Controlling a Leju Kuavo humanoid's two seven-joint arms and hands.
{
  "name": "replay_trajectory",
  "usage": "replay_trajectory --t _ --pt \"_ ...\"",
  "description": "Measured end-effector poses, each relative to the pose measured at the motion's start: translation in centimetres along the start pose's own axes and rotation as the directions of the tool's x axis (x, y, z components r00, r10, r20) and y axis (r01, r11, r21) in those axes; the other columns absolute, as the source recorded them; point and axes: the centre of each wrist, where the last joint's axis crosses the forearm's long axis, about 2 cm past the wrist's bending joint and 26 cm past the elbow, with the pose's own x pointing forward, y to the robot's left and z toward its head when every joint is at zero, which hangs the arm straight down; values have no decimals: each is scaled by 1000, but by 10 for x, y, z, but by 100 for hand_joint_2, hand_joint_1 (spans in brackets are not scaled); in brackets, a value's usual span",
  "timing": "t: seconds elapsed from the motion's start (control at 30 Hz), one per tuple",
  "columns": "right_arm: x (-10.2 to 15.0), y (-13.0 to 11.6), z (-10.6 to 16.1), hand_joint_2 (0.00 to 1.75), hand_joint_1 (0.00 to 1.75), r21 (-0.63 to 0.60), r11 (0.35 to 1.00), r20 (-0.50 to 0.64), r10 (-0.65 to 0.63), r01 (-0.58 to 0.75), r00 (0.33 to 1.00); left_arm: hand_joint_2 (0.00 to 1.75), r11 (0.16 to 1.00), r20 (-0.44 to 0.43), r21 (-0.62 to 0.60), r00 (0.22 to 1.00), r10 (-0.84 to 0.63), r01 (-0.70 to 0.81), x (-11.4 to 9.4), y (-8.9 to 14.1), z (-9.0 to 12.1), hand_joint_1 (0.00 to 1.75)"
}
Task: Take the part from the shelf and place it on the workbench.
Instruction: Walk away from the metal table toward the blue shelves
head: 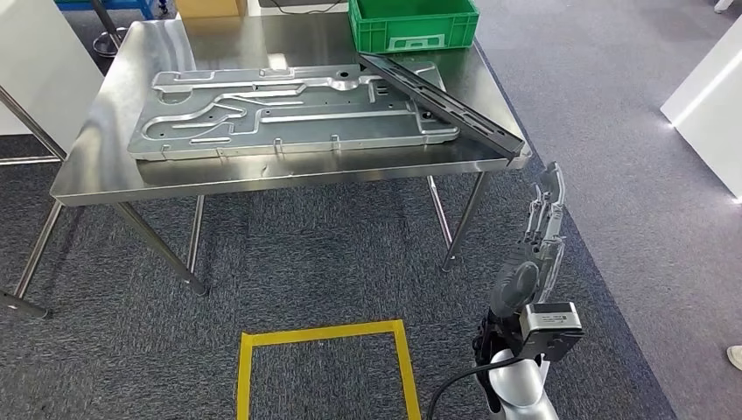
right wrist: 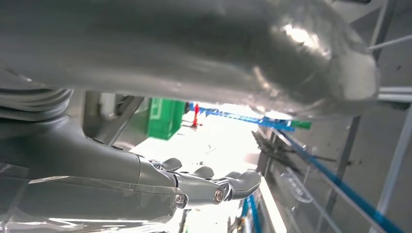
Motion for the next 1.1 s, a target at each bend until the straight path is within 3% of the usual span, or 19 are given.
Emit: replay_trajectory --t 0.87,1.1 --pt "3 -6 14 0 0 0 1000 -49 -30 30 998 0 1000 -12 13 1000 9 -8 0 1 0 0" --pt "-11 -25 26 0 0 -8 999 -160 40 -42 986 0 1000 -12 14 1000 9 -9 -1 1 0 0"
